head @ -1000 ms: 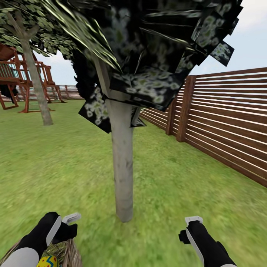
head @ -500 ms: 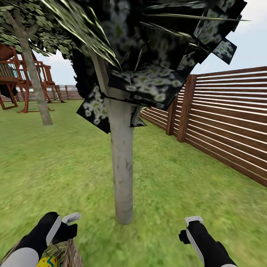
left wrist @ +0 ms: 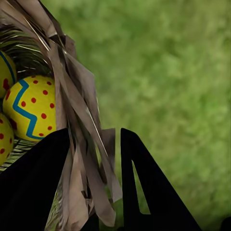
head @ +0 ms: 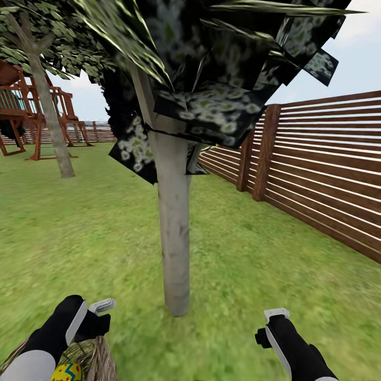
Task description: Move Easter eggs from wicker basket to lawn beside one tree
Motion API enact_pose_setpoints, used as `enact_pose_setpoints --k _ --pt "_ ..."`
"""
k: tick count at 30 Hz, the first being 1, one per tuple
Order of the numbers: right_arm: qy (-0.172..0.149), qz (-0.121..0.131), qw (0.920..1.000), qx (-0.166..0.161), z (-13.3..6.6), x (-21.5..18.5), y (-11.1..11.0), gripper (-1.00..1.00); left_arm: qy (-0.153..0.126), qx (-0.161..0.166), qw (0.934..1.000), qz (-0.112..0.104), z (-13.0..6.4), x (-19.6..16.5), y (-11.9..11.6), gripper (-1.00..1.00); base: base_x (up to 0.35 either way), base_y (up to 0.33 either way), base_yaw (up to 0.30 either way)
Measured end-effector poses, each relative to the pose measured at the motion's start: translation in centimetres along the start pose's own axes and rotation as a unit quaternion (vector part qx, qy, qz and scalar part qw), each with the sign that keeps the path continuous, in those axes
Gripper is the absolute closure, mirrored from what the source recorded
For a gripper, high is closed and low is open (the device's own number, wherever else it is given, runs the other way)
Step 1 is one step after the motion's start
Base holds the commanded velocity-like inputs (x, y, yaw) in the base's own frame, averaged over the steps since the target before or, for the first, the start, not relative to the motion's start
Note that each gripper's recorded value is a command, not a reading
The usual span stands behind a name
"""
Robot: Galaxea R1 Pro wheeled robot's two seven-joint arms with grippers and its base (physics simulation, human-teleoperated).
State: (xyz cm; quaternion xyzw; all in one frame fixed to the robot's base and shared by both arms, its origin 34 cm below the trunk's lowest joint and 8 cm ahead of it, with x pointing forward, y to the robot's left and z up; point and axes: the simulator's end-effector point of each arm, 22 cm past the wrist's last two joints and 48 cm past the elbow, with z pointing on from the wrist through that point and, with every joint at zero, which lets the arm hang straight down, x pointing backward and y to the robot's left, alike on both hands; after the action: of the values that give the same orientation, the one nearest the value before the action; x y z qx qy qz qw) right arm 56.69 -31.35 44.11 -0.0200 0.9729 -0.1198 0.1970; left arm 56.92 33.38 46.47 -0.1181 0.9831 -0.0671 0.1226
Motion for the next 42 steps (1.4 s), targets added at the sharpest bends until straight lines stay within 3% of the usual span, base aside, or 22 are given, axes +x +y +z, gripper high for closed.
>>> enact_pose_setpoints --k 4,5,6,19,33,42 --pt "0.0 0.0 1.0 0.0 0.0 0.0 0.0 -1.0 0.0 -0.001 1.0 0.0 0.0 0.0 -0.1 1.0 0.0 0.0 0.0" --pt "0.0 0.0 1.0 0.0 0.0 0.0 0.0 -1.0 0.0 -0.001 1.0 0.0 0.0 0.0 0.0 -1.0 0.0 0.0 0.0" --pt "0.0 0.0 1.0 0.0 0.0 0.0 0.0 -1.0 -0.01 0.007 0.9998 -0.014 1.7 0.7 0.1 -1.0 0.0 0.0 0.0" --pt "0.001 -0.001 1.0 0.0 0.1 0.1 0.1 -1.0 -0.011 -0.001 0.9999 -0.01 1.8 0.7 0.6 -1.0 0.0 0.0 0.0" --pt "0.001 -0.003 1.0 -0.001 -2.4 -1.6 -0.4 -1.0 -0.011 0.0 0.9999 -0.008 -0.9 -0.5 -0.3 -1.0 0.0 0.0 0.005" --pt "0.001 -0.005 1.0 0.002 -3.9 -2.7 -0.9 -1.0 -0.013 0.0 0.9999 -0.009 -2.8 -1.5 -0.6 -1.0 0.0 0.0 0.265"
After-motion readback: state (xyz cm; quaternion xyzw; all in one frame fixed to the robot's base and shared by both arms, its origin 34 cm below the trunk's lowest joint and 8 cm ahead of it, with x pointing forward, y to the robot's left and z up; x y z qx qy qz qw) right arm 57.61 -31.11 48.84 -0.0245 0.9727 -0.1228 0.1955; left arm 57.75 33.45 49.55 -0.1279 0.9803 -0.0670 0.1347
